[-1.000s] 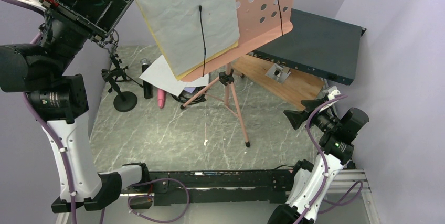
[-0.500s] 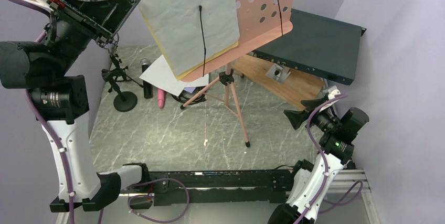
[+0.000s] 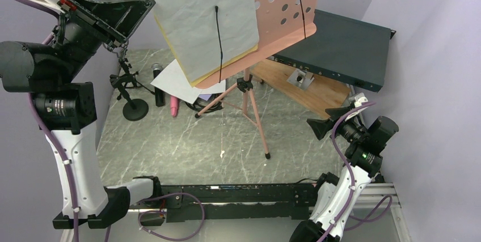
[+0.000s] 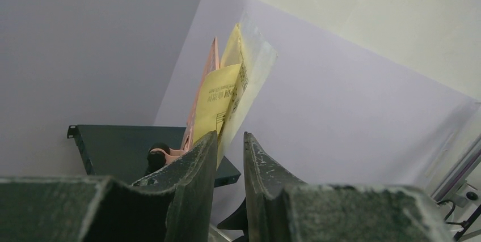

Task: Pack up the instrument practice props
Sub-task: Pick up the sheet music from the music stand, then place the sheet music at the center of the board, then pick up the sheet music from the music stand.

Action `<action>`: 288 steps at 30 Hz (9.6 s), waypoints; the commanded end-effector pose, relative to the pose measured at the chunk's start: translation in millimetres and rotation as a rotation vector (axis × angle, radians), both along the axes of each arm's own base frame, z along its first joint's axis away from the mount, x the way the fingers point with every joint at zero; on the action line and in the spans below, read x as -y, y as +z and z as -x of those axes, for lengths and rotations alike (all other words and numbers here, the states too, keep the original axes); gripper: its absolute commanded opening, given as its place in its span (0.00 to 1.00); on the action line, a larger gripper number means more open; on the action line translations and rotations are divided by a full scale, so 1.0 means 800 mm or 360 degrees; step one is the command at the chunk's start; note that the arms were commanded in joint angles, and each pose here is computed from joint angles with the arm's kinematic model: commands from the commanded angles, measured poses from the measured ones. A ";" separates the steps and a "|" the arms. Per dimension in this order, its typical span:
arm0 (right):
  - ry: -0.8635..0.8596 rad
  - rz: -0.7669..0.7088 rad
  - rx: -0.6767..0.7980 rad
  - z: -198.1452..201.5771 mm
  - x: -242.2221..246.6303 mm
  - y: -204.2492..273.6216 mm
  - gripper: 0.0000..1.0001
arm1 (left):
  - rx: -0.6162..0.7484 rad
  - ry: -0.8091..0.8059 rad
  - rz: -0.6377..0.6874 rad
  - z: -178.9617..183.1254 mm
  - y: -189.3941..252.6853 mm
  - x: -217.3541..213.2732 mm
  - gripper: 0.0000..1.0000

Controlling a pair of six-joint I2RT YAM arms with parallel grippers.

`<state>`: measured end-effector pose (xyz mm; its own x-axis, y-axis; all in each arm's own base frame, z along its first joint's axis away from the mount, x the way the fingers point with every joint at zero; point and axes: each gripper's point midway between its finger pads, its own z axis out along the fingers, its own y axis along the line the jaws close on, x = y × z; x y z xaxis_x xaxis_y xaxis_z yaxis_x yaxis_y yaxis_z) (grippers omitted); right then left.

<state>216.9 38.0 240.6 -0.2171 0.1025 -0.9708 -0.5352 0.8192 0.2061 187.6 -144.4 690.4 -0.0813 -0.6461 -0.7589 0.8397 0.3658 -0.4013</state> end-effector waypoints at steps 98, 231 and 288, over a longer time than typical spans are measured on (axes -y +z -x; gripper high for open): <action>-0.0028 0.0033 -0.0015 -0.011 0.011 -0.007 0.99 | -0.0235 0.1753 -0.0567 -0.021 -0.266 -0.189 0.00; 0.0009 0.0074 0.0010 -0.007 0.003 -0.004 0.99 | 0.0336 -0.0037 -0.0299 0.068 -0.180 -0.002 0.99; -0.0036 0.0081 -0.0008 -0.012 0.010 -0.009 0.99 | 0.0209 -0.0107 -0.0065 0.025 -0.127 -0.008 0.51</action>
